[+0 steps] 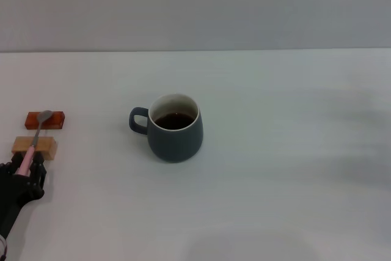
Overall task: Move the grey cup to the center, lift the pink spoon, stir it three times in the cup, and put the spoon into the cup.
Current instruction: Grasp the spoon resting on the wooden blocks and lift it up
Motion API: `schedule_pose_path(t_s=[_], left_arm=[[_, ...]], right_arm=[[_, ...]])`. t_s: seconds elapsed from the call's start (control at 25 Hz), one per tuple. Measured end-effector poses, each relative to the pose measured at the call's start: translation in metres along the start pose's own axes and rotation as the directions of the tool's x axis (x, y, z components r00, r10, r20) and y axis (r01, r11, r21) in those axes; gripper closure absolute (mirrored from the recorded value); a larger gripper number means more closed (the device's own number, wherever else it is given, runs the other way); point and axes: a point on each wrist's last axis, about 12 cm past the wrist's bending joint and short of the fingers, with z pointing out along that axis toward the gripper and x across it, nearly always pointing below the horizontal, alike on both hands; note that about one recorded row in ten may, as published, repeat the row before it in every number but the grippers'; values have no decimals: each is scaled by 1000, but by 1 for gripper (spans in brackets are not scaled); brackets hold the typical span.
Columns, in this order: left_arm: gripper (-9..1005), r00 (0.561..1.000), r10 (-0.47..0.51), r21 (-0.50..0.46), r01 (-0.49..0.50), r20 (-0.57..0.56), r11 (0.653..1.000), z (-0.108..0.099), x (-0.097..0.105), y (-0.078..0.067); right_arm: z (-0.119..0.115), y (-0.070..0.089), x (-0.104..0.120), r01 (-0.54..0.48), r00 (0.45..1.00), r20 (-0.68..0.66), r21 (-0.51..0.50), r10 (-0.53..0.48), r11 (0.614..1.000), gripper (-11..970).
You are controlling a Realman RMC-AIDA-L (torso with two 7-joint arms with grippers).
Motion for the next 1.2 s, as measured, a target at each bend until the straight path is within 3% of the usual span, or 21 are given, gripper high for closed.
schedule_pose_path(t_s=[0.76, 0.96, 1.2], left_arm=[[633, 1000, -3, 0, 3, 6, 1000, 1, -1, -1], [746, 1000, -5, -3, 5, 9, 1000, 1, -2, -1], [809, 1000, -15, -14, 15, 12, 1000, 1, -2, 1]], right_arm=[[-3, -1, 2, 0, 1000, -7, 3, 0, 1000, 330], [-3, -1, 3, 0, 1000, -6, 4, 0, 1000, 328], [-3, -1, 2, 0, 1000, -5, 4, 0, 1000, 329]])
